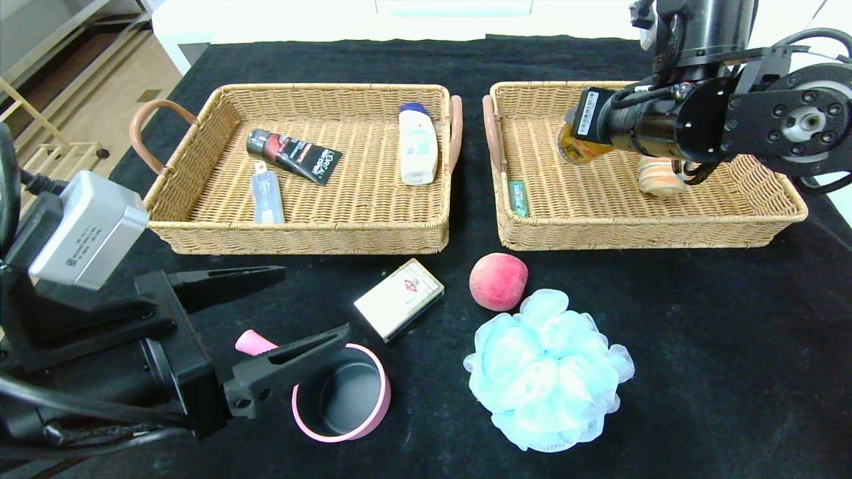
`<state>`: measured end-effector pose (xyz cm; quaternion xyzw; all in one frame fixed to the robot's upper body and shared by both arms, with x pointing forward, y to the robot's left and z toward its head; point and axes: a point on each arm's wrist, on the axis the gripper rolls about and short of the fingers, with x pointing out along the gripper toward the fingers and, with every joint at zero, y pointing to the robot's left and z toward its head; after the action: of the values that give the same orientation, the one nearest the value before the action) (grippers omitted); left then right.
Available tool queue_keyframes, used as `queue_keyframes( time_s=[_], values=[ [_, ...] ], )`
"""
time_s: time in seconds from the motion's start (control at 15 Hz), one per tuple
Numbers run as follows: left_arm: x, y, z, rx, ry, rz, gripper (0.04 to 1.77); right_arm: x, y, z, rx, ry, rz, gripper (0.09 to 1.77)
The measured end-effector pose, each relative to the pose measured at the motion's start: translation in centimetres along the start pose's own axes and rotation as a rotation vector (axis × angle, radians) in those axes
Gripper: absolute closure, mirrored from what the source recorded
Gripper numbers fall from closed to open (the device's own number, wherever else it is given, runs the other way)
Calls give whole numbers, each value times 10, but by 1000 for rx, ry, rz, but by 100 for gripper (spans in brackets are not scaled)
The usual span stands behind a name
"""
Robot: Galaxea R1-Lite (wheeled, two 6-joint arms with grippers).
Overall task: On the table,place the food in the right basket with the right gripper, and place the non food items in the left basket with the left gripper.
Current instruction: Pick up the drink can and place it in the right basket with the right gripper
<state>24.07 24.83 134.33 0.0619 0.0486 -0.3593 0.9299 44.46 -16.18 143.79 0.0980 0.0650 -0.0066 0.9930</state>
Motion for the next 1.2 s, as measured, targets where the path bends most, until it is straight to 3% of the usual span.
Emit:
queue_keyframes(
  time_s=[0.47,0.8,1.2],
  values=[
    [-1,0,1,1,-3,2,9,14,1,-10,-1,-2,-9,70],
    [-1,0,1,0,-3,2,9,13,3,-11,1,1,-4,44],
    [-1,0,0,0,-2,2,9,5,5,-10,-4,8,5,29]
  ],
)
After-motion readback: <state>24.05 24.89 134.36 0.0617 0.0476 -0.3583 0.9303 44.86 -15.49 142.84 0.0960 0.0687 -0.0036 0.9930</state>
